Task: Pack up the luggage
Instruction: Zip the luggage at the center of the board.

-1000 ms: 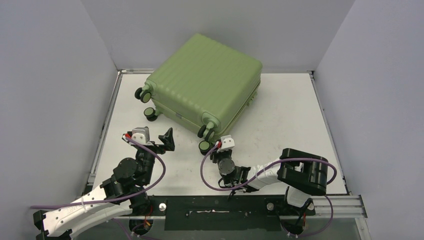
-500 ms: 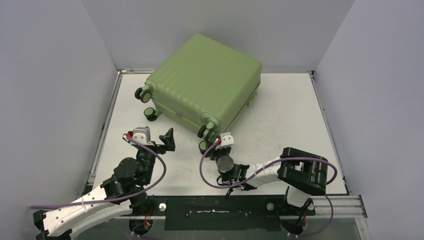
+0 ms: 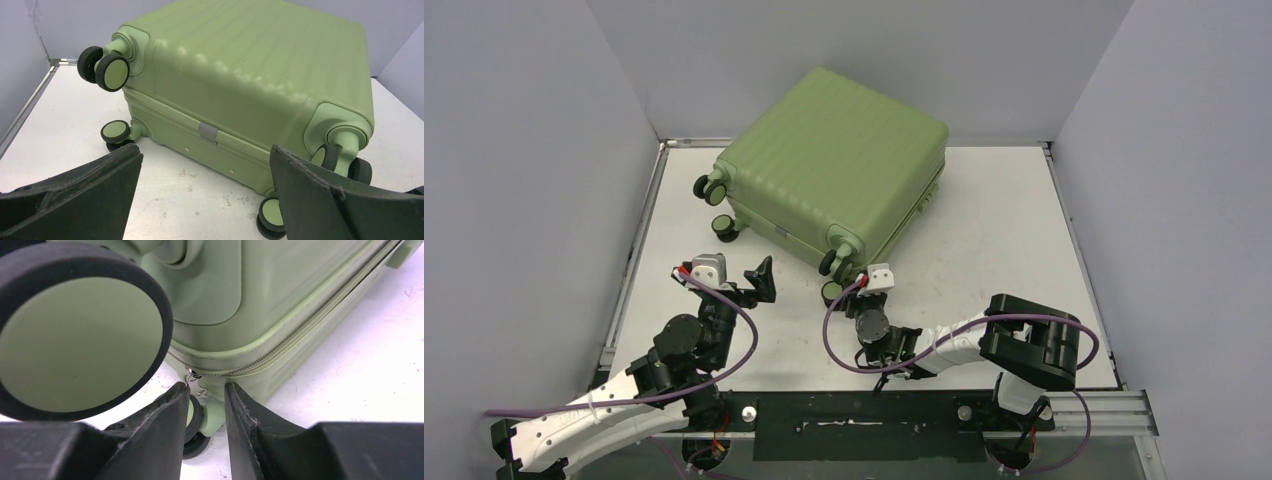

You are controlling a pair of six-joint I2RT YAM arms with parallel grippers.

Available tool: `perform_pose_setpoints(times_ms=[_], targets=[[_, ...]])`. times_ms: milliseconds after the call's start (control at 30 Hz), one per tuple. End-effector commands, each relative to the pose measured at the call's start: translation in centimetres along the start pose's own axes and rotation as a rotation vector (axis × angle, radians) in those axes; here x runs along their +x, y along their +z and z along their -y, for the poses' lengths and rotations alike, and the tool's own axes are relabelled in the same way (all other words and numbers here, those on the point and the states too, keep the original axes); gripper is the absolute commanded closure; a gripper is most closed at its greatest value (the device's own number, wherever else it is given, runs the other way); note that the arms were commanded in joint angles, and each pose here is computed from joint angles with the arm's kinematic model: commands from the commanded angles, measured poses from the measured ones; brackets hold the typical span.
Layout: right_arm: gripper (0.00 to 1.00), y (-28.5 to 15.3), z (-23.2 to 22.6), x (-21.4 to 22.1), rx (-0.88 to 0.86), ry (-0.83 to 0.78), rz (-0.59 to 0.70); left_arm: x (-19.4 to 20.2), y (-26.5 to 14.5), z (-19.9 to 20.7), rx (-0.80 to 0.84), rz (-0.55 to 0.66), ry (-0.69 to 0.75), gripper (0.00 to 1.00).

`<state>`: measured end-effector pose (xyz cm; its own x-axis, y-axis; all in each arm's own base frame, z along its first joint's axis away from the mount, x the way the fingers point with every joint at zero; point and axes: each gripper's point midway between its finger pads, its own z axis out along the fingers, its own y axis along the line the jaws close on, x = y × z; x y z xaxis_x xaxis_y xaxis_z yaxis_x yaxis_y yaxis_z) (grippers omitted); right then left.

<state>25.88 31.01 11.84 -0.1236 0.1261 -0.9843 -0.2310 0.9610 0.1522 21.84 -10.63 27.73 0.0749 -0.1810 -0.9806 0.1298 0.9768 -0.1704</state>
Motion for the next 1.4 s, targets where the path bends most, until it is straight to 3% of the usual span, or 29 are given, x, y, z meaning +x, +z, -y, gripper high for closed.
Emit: perform_pose_setpoints(times_ms=[0, 267, 533, 700, 1000, 1100, 1367], targets=[[0.70, 1.8, -0.3, -1.2, 0.018, 0.074, 0.015, -1.2, 0.1, 0.3, 0.009, 0.017, -0.028, 0.03], [1.00, 1.5, -0.3, -1.5, 0.003, 0.098, 0.008, -1.3, 0.1, 0.3, 0.012, 0.018, -0.031, 0.03], [1.00, 0.8, -0.2, -1.1, -0.022, 0.065, -0.019, -1.2, 0.1, 0.4, 0.018, 0.015, -0.029, 0.03], [0.79, -0.6, -1.2, -0.4, -0.073, 0.024, -0.043, -1.2, 0.1, 0.4, 0.019, 0.016, -0.032, 0.03], [0.67, -1.6, -1.2, 0.5, -0.082, 0.031, -0.060, -1.2, 0.1, 0.5, 0.022, 0.014, -0.033, 0.03], [0.58, -1.4, -1.5, 0.3, -0.076, 0.042, -0.053, -1.2, 0.1, 0.5, 0.021, 0.015, -0.033, 0.03], [0.56, 0.3, -2.1, -0.6, -0.025, 0.106, -0.046, -1.3, 0.0, 0.4, 0.021, 0.016, -0.037, 0.03]])
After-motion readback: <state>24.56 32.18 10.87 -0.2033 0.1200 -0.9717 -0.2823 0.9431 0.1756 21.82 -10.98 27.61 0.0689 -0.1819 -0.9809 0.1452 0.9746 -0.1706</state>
